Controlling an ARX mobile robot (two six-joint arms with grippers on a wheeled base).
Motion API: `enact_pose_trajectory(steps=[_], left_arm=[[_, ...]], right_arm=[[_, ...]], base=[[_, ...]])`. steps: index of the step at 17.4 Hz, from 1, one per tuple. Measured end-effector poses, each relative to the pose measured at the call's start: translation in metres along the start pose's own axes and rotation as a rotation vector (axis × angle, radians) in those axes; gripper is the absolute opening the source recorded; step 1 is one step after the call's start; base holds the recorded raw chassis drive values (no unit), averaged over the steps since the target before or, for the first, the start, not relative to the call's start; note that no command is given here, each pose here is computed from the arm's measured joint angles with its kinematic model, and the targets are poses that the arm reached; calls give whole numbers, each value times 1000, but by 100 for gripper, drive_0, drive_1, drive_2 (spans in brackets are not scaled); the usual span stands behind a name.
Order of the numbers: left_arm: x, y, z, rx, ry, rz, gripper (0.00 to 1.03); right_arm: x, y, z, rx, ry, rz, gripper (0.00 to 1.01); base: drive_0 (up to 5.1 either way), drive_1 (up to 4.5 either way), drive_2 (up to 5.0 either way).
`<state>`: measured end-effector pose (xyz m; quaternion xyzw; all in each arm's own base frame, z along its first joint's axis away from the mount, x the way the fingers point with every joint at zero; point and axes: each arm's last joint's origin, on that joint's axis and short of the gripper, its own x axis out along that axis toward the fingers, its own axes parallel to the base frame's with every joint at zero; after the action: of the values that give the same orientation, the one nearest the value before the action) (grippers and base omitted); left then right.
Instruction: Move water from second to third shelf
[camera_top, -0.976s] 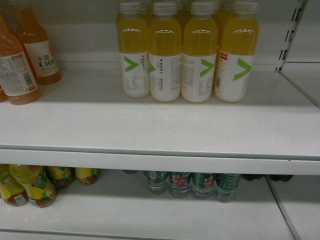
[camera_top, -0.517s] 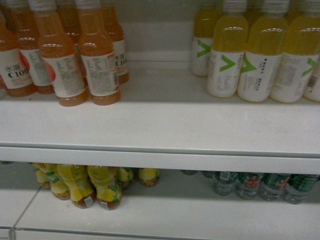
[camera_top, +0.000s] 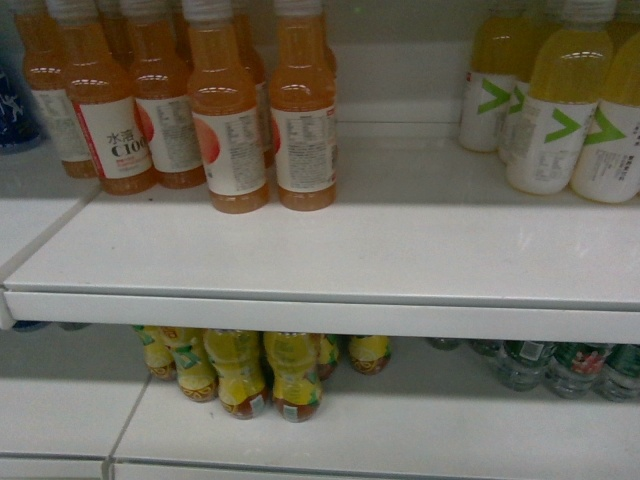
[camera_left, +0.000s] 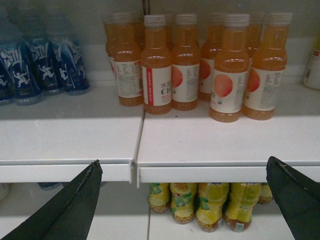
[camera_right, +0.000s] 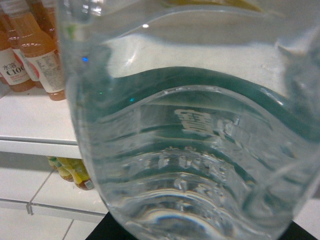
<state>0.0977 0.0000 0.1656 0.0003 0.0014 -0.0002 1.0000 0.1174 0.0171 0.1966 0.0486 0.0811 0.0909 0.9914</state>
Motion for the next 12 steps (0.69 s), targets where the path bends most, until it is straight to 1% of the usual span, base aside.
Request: enact_pose_trajectory(steps=[12], left_arm=[[0, 0, 0, 0, 0, 0, 98]], right_arm=[[0, 0, 0, 0, -2, 0, 37]], base=[[-497, 248, 248]])
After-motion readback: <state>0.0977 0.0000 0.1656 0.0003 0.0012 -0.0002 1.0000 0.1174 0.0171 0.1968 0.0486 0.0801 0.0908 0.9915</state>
